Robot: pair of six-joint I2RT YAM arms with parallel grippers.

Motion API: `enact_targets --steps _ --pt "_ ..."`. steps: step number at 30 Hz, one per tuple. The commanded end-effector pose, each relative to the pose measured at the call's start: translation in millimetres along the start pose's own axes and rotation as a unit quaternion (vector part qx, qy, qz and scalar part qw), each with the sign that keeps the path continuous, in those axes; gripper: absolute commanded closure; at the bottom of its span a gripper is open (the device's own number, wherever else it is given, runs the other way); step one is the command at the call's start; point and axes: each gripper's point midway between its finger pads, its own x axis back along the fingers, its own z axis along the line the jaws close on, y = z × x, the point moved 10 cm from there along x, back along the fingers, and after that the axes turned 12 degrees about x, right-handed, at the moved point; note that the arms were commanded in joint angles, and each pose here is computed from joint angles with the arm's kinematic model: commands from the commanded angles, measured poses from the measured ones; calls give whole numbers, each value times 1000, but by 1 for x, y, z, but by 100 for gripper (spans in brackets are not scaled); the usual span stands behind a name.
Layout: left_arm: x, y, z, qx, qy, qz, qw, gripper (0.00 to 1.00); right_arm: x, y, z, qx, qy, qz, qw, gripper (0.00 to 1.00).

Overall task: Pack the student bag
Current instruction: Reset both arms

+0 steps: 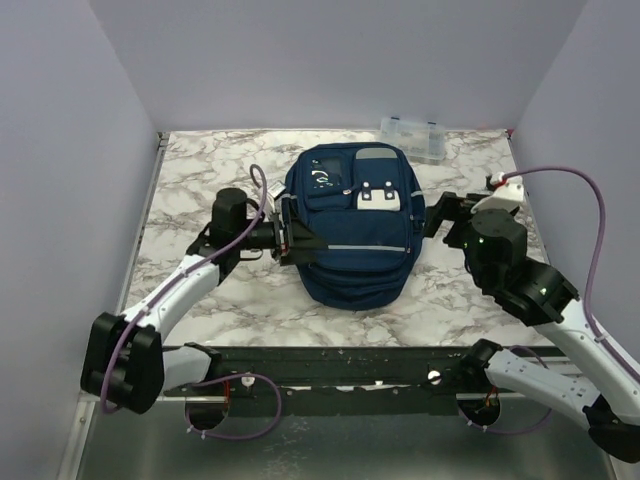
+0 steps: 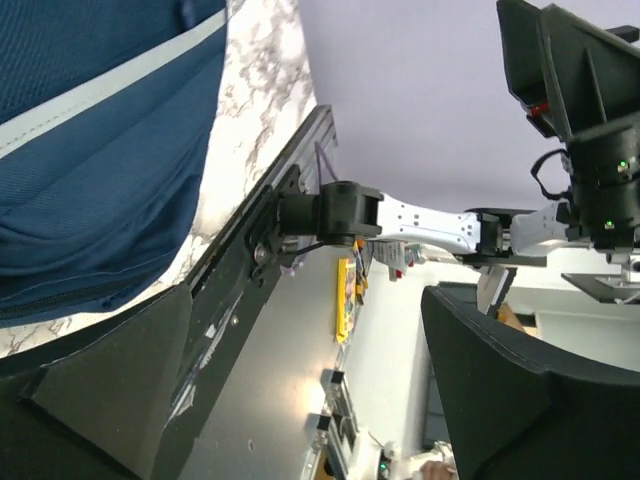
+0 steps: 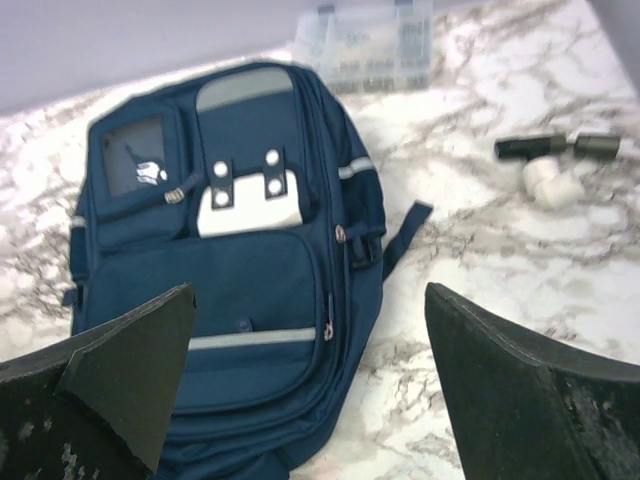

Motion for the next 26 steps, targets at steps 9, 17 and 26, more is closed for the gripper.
enact_targets --steps 9,17,26 --pt "117 -55 -133 -305 24 -305 902 2 37 94 -22 -16 -17 -121 992 0" --pt "159 -98 -125 -322 -29 -514 794 2 59 85 -33 -73 43 -162 983 0" --pt "169 -108 -147 -342 -49 -519 782 2 71 83 -51 -81 1 -153 985 0"
